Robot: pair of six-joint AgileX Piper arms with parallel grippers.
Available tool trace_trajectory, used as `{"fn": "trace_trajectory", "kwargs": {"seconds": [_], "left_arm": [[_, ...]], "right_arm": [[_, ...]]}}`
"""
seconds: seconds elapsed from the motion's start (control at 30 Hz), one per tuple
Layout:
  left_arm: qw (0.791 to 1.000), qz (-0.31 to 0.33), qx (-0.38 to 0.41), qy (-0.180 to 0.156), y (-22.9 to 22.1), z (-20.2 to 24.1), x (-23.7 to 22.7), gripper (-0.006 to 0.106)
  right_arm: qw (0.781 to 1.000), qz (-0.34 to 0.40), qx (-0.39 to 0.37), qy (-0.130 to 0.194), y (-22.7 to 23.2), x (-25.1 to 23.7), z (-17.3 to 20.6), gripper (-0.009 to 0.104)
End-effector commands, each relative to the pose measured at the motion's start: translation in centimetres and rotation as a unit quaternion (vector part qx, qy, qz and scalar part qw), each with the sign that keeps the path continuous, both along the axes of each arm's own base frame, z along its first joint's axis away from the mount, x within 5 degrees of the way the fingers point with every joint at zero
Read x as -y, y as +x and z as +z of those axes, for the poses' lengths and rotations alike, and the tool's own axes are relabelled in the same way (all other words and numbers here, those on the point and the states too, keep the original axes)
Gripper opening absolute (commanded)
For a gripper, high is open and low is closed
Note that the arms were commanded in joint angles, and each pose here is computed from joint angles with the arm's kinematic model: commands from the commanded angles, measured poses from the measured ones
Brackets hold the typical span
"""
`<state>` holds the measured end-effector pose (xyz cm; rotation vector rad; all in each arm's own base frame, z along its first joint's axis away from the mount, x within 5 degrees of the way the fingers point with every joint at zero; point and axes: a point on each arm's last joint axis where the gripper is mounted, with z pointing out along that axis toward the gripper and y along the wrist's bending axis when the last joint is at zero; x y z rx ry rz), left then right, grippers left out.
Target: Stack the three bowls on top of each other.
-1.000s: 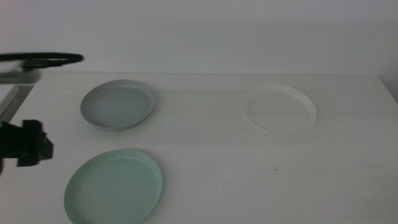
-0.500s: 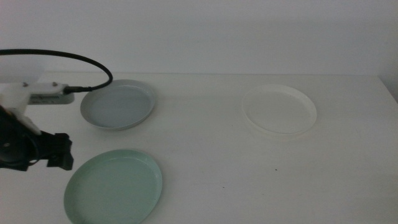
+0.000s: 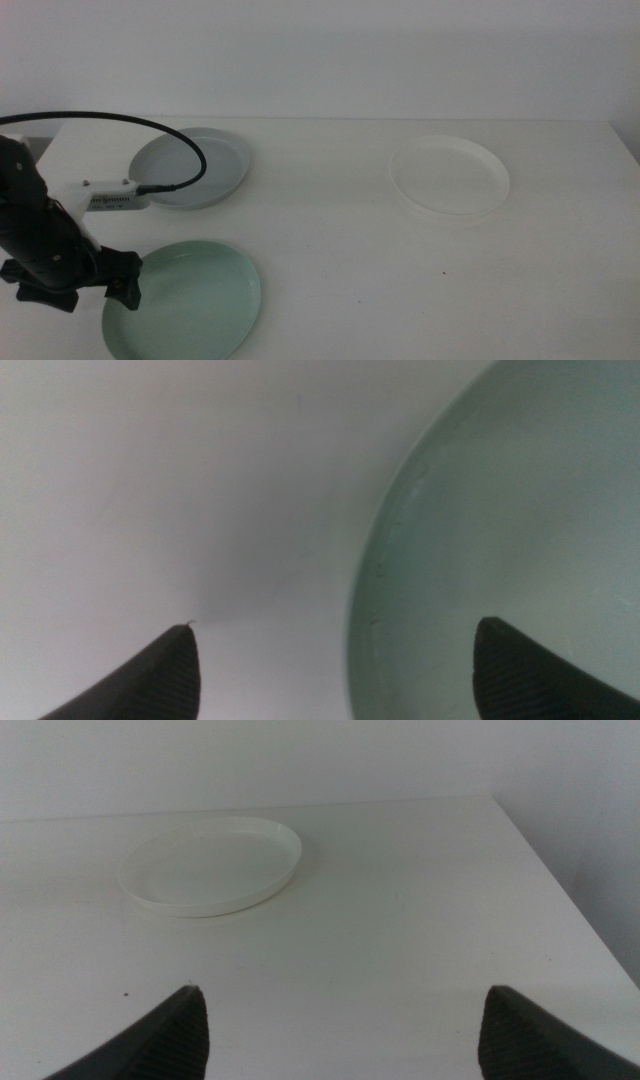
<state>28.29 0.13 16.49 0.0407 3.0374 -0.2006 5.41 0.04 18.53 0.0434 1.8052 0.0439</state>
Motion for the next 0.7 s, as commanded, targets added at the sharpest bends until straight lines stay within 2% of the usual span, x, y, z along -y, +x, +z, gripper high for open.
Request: {"fn": "trace_trajectory", "kwargs": {"seconds": [0.0, 0.2, 0.37, 0.47, 0.67], "left_arm": [[1.000, 0.002, 0.002, -0.002, 0.4, -0.3, 0.0, 0.094], [1.000, 0.005, -0.005, -0.002, 0.6, -1.1, -0.1, 0.090], [1.000, 0.013, -0.016, -0.007, 0.5, -1.7, 0.0, 0.078], [1.000, 0.019, -0.016, -0.013, 0.5, -1.7, 0.1, 0.066], [0.999, 0.027, -0.015, -0.021, 0.5, -1.7, 0.3, 0.028]], "right_arm": [[1.000, -0.004, 0.003, -0.004, 0.0, 0.1, -0.1, 0.093], [1.000, -0.004, 0.003, -0.004, 0.0, 0.1, -0.1, 0.093], [1.000, -0.004, 0.003, -0.004, 0.0, 0.1, -0.1, 0.093], [1.000, -0.004, 0.003, -0.004, 0.0, 0.1, -0.1, 0.093], [1.000, -0.004, 0.003, -0.004, 0.0, 0.1, -0.1, 0.093]]}}
